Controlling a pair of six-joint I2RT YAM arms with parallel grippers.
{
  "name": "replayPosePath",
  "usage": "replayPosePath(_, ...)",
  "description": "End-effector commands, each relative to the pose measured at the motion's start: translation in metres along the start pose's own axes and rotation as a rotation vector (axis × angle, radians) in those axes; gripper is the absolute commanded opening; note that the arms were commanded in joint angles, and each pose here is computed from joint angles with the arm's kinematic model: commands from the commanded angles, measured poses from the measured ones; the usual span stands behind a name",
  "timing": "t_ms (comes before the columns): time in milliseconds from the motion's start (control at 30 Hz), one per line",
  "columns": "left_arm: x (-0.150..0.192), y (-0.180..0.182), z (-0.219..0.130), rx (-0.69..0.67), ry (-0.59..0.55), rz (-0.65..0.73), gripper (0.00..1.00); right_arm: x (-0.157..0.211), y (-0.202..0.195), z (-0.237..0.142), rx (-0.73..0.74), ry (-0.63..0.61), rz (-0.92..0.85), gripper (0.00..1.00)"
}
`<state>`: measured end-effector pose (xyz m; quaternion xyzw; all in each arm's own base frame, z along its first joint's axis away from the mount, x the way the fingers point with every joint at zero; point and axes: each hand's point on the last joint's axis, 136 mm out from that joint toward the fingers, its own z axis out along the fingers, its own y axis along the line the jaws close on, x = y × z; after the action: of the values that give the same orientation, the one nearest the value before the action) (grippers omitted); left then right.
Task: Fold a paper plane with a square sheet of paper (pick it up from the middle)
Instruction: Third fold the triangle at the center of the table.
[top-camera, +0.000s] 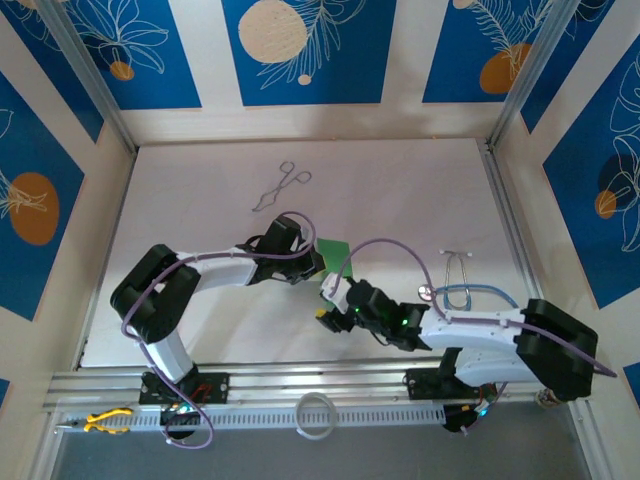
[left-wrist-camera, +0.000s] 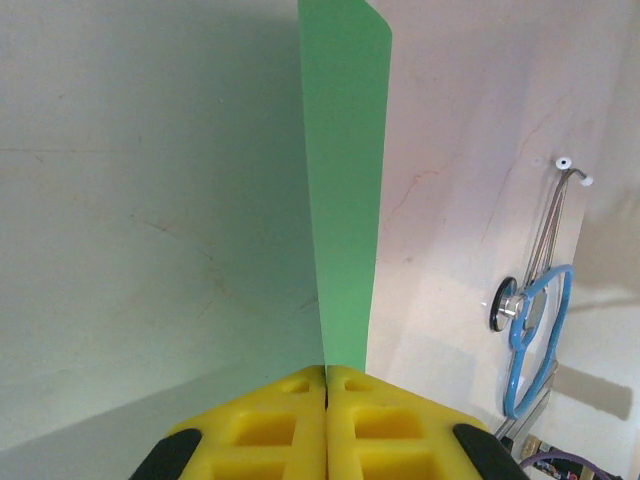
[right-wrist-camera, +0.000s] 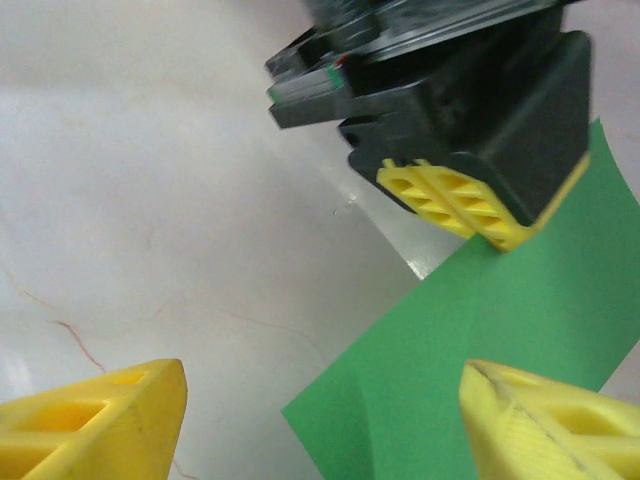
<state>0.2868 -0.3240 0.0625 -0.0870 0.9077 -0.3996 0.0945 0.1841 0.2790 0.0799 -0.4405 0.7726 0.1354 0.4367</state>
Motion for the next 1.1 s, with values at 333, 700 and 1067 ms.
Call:
replayPosePath(333,-0.003,0.0,-0.006,0.0,-0.006,-0.023,0.08,-0.002,-0.017,0.017,0.248,0.023,-0.136,0.55)
replayPosePath(700,-0.004,-0.001,-0.008,0.004,-0.014,-0.023,0.09,0.004,-0.015,0.015,0.236,0.043,-0.118,0.33)
replayPosePath(1067,-0.006,-0.001,-0.008,0.004,-0.019,-0.024,0.09,0.006,-0.018,0.01,0.209,0.046,-0.042,0.13)
